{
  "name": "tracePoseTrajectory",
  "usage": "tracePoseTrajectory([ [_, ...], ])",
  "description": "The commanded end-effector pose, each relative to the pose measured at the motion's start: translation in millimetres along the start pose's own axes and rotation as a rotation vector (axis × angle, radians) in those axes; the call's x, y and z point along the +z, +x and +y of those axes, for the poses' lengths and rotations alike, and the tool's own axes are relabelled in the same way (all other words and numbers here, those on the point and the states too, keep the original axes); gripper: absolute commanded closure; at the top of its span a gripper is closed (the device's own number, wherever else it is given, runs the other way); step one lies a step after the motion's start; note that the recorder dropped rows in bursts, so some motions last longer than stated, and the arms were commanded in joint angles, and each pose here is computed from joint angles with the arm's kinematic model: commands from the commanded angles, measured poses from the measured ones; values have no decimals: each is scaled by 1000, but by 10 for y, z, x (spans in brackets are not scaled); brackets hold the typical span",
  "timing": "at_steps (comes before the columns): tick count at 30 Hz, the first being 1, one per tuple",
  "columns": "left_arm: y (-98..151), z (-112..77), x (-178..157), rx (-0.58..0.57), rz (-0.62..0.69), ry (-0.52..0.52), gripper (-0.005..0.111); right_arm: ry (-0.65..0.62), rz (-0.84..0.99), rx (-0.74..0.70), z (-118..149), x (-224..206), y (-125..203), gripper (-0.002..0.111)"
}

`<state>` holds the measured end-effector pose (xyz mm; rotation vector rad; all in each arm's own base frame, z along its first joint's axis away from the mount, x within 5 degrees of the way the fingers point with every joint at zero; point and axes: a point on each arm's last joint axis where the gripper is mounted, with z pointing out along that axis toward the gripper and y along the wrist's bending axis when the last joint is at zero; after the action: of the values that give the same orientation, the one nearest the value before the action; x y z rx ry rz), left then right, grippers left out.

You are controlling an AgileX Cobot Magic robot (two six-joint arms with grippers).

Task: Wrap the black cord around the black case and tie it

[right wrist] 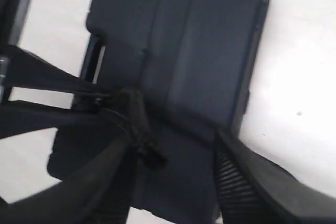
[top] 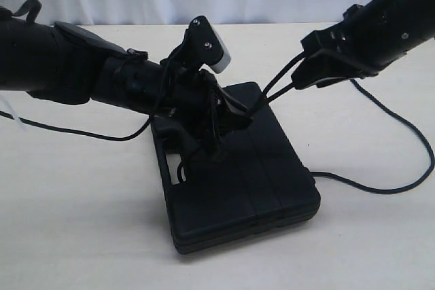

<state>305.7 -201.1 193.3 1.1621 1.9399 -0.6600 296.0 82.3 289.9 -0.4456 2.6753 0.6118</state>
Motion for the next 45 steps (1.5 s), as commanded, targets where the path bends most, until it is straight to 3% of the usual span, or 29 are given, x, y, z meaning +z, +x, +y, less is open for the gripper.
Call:
tracePoseTrajectory([
  [1,-13,4,-2,-6,-6,-8,107,108,-32,7,-25,-171,29,63],
  [6,-13,4,-2,-6,-6,-8,107,121,-151,-17,82,-400,21,64],
  [12,-13,2,-2,-6,-7,-6,107,192,-151,-209,341,-399,50,88],
  [14,-13,2,-2,-6,-7,-6,107,255,-154,-212,363,-340,26,90],
  [17,-13,2,-2,-6,-7,-6,107,357,-158,-211,326,-274,-27,90],
  [21,-14,0,-2,-6,-7,-5,107,390,-118,-229,263,-166,-47,90],
  [34,-14,0,-2,-6,-7,-5,107,292,-58,-249,282,40,-49,90],
  [41,-14,0,-2,-6,-7,-5,107,267,-17,-227,248,195,-53,74],
  [45,-13,2,-2,-6,-7,-6,107,213,-9,-204,282,265,-55,72],
])
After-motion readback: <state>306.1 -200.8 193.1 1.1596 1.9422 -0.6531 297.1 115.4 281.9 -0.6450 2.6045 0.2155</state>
